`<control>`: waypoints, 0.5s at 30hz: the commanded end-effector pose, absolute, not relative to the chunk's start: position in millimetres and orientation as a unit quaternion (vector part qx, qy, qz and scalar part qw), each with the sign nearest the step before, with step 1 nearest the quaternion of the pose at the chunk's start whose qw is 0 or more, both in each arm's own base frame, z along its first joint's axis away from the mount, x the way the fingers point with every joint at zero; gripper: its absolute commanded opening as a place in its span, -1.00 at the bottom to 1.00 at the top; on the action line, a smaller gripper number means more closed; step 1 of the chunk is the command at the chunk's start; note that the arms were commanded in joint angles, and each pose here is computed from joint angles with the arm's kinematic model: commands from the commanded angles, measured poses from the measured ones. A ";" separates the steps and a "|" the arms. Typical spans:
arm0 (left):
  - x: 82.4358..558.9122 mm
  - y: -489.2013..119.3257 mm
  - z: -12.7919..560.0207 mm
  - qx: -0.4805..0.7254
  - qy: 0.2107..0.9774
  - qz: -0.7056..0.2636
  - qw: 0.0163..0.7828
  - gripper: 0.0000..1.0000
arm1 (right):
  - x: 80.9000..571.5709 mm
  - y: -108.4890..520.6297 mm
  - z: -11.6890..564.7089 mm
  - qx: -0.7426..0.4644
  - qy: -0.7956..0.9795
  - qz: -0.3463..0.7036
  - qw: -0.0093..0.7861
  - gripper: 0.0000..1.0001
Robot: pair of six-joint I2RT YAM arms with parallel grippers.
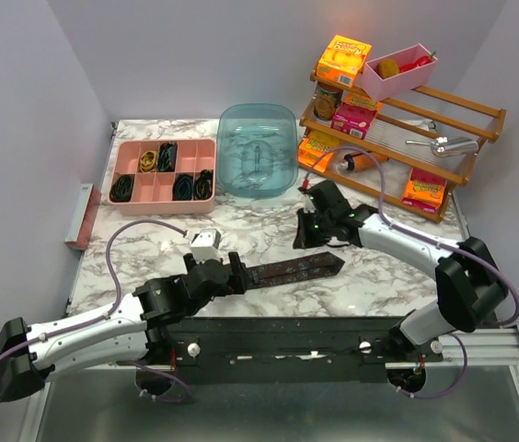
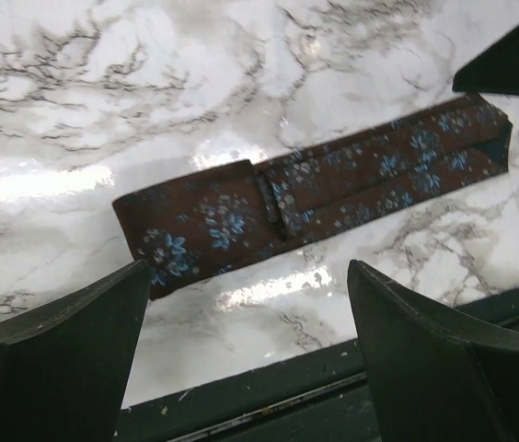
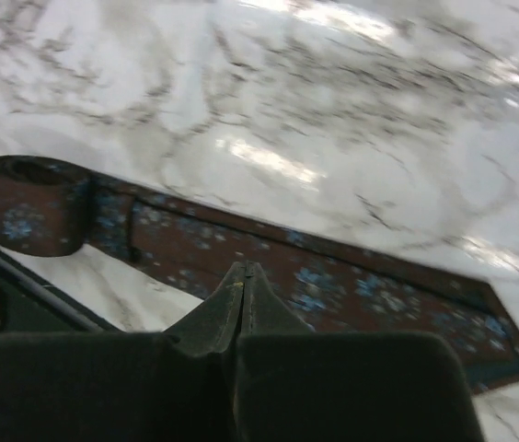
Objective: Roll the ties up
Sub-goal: Roll the tie at the center of the board.
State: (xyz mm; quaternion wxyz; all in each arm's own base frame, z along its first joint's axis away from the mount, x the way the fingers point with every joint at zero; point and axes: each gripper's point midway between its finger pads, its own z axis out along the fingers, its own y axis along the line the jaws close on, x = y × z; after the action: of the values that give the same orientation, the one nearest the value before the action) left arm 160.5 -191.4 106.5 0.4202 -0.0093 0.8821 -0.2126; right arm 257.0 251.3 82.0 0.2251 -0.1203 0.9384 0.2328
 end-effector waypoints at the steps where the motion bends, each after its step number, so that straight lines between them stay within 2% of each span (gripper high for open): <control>1: 168.6 -188.2 105.0 -0.049 0.892 -0.230 0.386 0.95 | 252.2 302.9 90.8 -0.184 0.921 0.265 0.218 -0.91; 7: 188.1 -171.9 104.9 -0.106 0.886 -0.259 0.371 0.95 | 234.7 368.5 108.9 -0.252 0.888 0.324 0.208 -0.92; 11: 187.2 -178.0 103.8 -0.121 0.861 -0.344 0.354 0.92 | 226.0 397.5 110.4 -0.275 0.877 0.339 0.199 -0.93; 15: 185.1 -172.2 92.3 -0.153 0.850 -0.382 0.328 0.87 | 221.4 411.1 108.5 -0.285 0.873 0.348 0.188 -0.94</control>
State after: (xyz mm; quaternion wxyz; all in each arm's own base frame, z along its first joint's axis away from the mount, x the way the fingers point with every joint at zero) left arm 197.7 -154.3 92.5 0.3715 -0.1601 0.8657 -0.2949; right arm 227.2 391.0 99.9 0.1937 -0.2655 0.8880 0.3216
